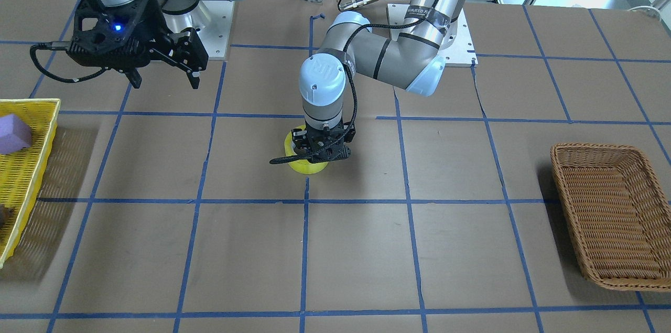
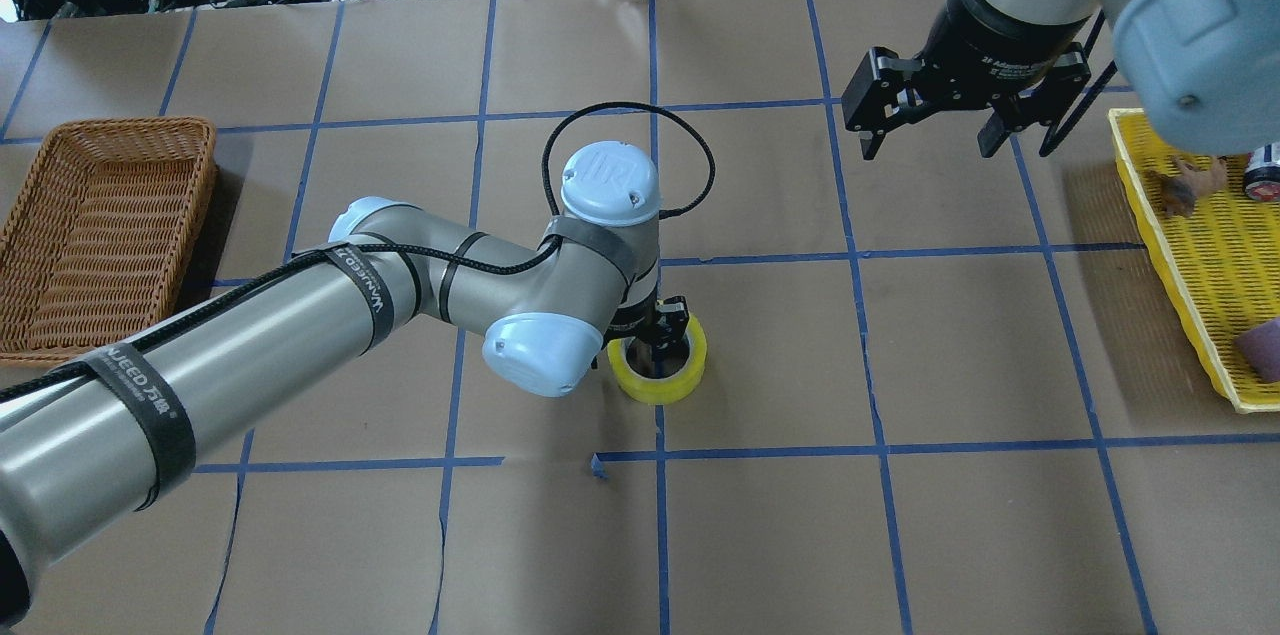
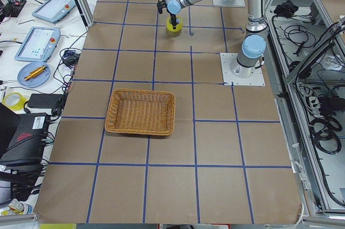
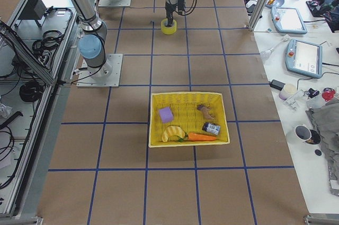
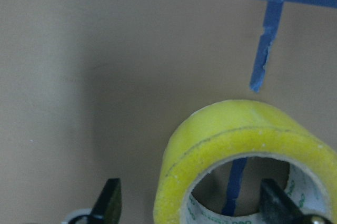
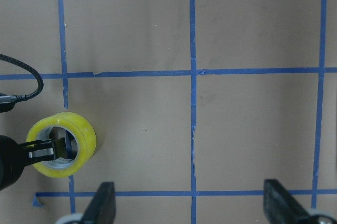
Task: Transfer tape with both arms
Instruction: 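Lower the left gripper onto the tape roll and grasp its rim, then lift the tape roll with the left gripper and carry it to the wicker basket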
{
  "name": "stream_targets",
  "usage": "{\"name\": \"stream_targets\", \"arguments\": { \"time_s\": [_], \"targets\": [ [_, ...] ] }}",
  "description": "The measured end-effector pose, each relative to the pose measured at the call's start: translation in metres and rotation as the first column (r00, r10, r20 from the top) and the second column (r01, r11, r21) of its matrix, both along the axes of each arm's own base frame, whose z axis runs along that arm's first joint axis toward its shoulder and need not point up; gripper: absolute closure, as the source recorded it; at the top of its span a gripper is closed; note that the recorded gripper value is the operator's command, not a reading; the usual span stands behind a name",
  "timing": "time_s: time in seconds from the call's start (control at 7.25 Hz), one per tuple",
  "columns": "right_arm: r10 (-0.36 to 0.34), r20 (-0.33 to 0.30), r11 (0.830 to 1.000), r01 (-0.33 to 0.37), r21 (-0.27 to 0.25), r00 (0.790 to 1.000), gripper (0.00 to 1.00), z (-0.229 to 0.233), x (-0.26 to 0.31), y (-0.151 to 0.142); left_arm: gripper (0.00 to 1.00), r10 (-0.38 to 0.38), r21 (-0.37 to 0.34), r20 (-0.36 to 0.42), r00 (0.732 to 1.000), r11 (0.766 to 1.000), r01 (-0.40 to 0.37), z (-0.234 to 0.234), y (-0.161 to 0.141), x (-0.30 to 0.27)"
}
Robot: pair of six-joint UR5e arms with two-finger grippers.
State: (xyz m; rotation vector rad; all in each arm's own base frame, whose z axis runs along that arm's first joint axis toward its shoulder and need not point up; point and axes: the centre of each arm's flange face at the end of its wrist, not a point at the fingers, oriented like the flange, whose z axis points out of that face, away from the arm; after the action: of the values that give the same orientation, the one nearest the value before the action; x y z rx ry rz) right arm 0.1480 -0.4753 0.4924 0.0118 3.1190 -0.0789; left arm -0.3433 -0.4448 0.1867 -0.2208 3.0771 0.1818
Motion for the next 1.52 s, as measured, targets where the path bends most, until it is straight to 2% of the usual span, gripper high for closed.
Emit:
{"name": "stream_targets", "arguments": {
  "time_s": [0.41, 0.69, 0.97, 1.1, 1.52],
  "targets": [
    [0.042, -0.006, 0.999, -0.042, -0.001, 0.999, 0.00, 0.000, 0.000, 0.000, 1.00, -0.037, -0.030, -0.007, 0.999, 0.999, 0.036, 0.018, -0.005, 0.011],
    [0.051, -0.032, 0.999, -0.051, 0.001, 0.998, 0.00, -0.001, -0.003, 0.000, 1.00, -0.015, -0.093, -0.025, 1.000, 0.996, 0.013, 0.075, -0.036, 0.064],
    [0.054, -0.061, 0.999, -0.054, 0.004, 0.997, 0.00, -0.002, -0.005, -0.001, 1.00, -0.034, -0.101, -0.035, 0.999, 0.994, 0.031, 0.147, -0.078, 0.157],
    [0.054, -0.064, 0.999, -0.054, 0.005, 0.996, 0.00, -0.003, -0.005, -0.001, 1.00, -0.070, -0.089, -0.040, 0.997, 0.994, 0.066, 0.173, -0.096, 0.215],
    [0.052, -0.067, 0.999, -0.052, 0.010, 0.996, 0.00, -0.006, -0.005, -0.001, 1.00, -0.232, -0.106, -0.049, 0.972, 0.968, 0.226, 0.184, -0.121, 0.438]
  ]
}}
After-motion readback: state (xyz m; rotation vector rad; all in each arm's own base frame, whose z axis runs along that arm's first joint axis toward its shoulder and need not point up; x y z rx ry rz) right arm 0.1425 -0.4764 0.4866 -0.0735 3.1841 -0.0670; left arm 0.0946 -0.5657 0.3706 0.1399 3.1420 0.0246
